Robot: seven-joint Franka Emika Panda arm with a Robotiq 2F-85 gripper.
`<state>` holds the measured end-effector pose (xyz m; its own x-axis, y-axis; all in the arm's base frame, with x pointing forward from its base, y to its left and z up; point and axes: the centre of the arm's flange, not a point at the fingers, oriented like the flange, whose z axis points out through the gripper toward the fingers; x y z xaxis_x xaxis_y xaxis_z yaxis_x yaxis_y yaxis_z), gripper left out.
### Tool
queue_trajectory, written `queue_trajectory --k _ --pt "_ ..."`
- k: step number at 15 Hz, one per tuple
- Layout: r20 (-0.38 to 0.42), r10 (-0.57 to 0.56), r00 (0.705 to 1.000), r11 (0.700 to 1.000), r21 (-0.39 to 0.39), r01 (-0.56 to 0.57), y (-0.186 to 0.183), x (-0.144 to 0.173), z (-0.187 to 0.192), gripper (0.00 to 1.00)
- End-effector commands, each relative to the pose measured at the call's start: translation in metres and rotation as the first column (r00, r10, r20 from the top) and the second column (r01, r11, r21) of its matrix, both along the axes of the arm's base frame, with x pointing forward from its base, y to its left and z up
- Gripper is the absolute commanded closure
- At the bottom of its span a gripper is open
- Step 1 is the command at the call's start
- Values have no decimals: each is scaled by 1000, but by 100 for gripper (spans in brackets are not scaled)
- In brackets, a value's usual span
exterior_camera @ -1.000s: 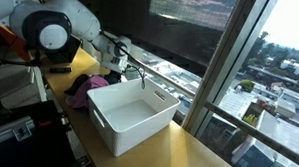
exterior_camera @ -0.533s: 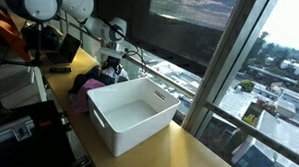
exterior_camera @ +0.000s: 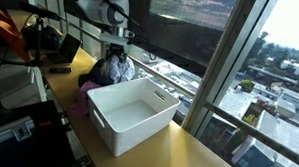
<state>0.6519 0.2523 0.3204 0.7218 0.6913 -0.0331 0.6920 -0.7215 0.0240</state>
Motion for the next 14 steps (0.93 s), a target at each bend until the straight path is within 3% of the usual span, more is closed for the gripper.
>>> queue_trajectory --k 1,4,8,14 --pt "61 -29 998 997 76 24 -52 -28 72 100" --pt "130 -105 986 985 152 84 -84 -20 138 100" --pt "219 -226 949 954 246 171 -139 -16 228 100" --pt "274 -395 877 896 327 301 -268 -9 337 100"
